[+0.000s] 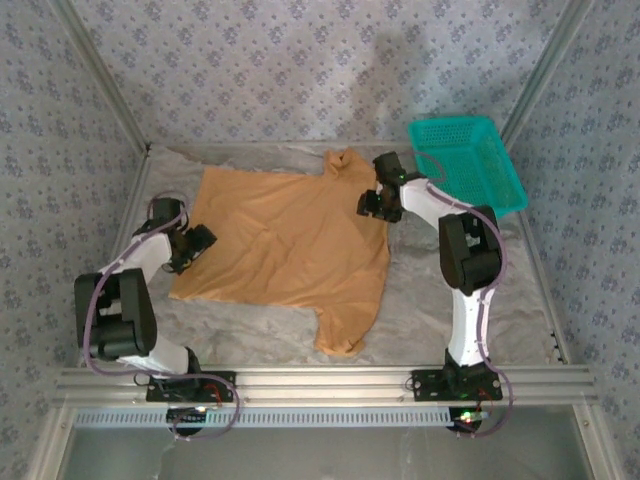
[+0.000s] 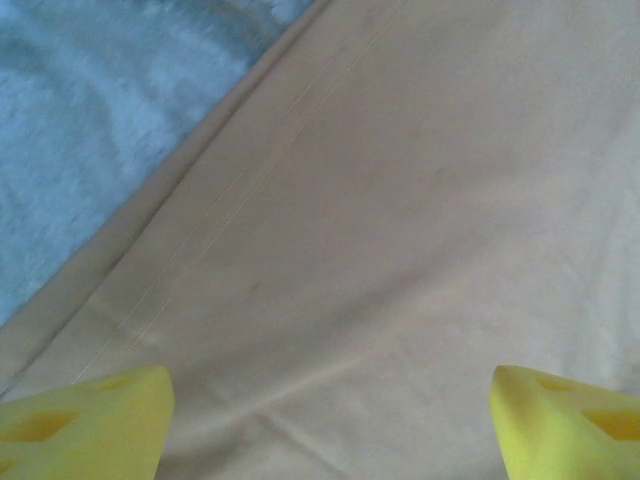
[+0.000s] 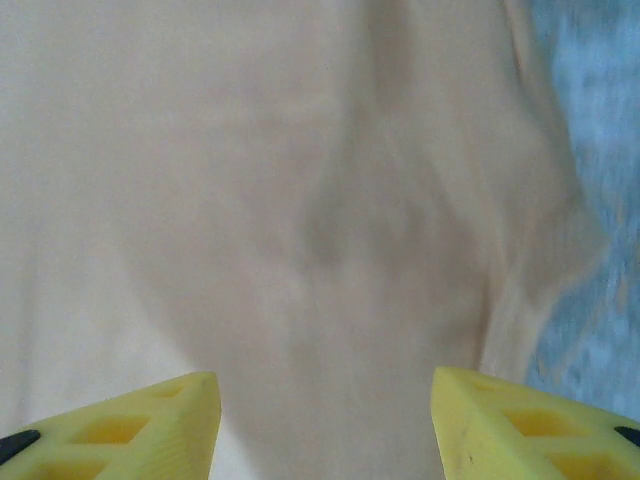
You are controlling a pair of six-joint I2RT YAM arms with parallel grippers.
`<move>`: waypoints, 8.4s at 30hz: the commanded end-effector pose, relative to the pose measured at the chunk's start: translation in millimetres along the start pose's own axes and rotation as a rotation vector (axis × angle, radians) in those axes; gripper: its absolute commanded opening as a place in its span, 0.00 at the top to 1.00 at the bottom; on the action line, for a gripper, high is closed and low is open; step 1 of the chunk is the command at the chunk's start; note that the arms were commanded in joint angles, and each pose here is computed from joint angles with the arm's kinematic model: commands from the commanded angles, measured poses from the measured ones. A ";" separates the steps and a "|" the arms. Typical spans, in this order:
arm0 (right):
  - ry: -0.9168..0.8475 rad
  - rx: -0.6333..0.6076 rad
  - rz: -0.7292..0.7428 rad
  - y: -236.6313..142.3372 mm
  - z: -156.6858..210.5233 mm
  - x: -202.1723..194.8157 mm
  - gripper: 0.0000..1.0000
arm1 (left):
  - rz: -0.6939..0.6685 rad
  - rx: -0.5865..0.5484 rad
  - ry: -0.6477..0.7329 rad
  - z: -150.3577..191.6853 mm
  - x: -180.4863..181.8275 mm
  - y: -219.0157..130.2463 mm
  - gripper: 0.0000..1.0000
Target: Fold the inside-out t-shirt
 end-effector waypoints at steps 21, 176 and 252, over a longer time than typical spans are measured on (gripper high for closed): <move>0.217 -0.106 -0.148 86.6 -155.0 -11.9 0.50 | 0.087 -0.042 -0.019 -71.1 -49.5 35.8 0.18; 0.022 0.198 0.003 -26.3 40.7 49.8 1.00 | 0.048 -0.045 0.145 -14.3 -64.5 -30.8 0.43; -0.066 -0.012 -0.022 99.4 -78.4 43.6 0.66 | -0.101 0.028 0.215 -106.8 -58.2 67.7 0.42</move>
Point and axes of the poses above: each hand's point on the last joint's axis, 136 mm out from that joint toward the fingers, its own y axis out along the fingers, its own x axis along the line the jaws close on, z = x × y, the point moved 2 cm from there along -y, back along the fingers, and after that the axes turned 3 degrees about y, right-handed, at the moved point
